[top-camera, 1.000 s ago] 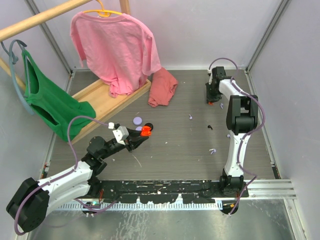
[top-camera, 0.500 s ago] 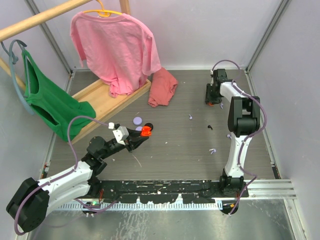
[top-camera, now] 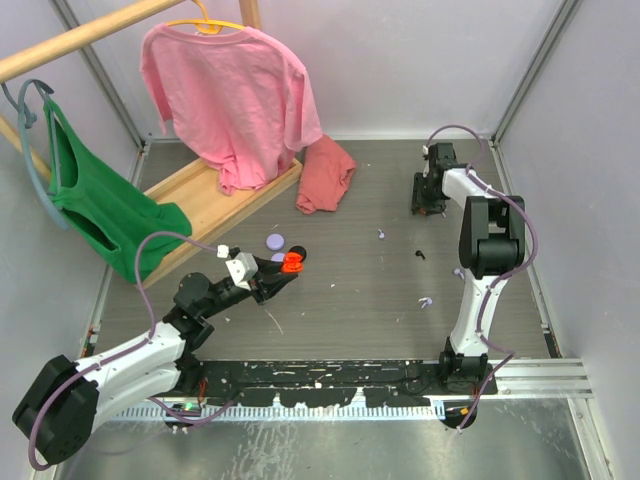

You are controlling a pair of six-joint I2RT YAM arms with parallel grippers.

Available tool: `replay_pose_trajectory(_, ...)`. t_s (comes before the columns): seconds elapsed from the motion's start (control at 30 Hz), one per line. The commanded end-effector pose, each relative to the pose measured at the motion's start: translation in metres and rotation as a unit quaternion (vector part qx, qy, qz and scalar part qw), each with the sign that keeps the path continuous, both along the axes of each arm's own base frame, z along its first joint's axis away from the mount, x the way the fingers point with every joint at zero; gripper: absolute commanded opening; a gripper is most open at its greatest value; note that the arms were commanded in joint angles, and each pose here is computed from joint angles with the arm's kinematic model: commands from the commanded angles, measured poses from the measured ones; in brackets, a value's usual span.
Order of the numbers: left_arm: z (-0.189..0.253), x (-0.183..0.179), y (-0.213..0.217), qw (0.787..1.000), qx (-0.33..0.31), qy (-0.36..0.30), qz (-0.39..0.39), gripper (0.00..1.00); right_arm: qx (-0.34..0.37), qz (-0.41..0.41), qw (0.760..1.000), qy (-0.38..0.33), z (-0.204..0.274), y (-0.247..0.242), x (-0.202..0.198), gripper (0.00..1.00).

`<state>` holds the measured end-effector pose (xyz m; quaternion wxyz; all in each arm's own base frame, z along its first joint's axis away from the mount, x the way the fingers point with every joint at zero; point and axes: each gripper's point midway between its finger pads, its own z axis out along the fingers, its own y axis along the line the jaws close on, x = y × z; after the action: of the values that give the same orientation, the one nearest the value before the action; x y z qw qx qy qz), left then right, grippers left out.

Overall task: Insert the wireless bluetooth earbuds into the charging case
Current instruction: Pick up the charging case at the center of the board.

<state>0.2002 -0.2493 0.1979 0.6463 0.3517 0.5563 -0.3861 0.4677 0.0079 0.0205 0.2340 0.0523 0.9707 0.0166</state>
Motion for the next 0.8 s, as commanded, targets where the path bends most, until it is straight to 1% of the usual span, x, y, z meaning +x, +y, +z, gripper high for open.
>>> replay_pose_trajectory(0.0,0.022,-0.003,-0.002,0.999,-0.02,-0.033,-0.007,0.0,0.013,0.009,0.999,0.045,-0.007,0.009,-0.028,0.45)
replay_pose_trajectory(0.17,0.022,-0.003,-0.002,0.999,-0.019,-0.033,-0.009,0.0,0.007,0.033,0.999,0.03,0.001,0.017,-0.022,0.44)
replay_pose_trajectory(0.27,0.022,-0.004,-0.002,0.999,-0.019,-0.033,-0.009,0.0,-0.02,0.027,0.999,0.03,0.003,0.01,-0.021,0.44)
replay_pose_trajectory(0.37,0.022,-0.003,-0.002,0.999,-0.02,-0.033,-0.008,0.0,-0.056,0.007,0.998,0.016,0.011,-0.003,-0.018,0.45)
replay_pose_trajectory(0.43,0.023,-0.003,-0.002,0.999,-0.02,-0.033,-0.009,0.0,-0.065,0.006,0.998,0.004,0.016,-0.006,-0.014,0.46)
replay_pose_trajectory(0.57,0.023,-0.003,-0.002,0.999,-0.02,-0.033,-0.008,0.0,-0.056,0.024,0.998,-0.008,0.02,-0.001,-0.005,0.48)
replay_pose_trajectory(0.77,0.022,-0.003,-0.002,0.999,-0.018,-0.034,-0.008,0.0,-0.031,0.05,0.998,-0.004,0.012,0.01,0.0,0.48)
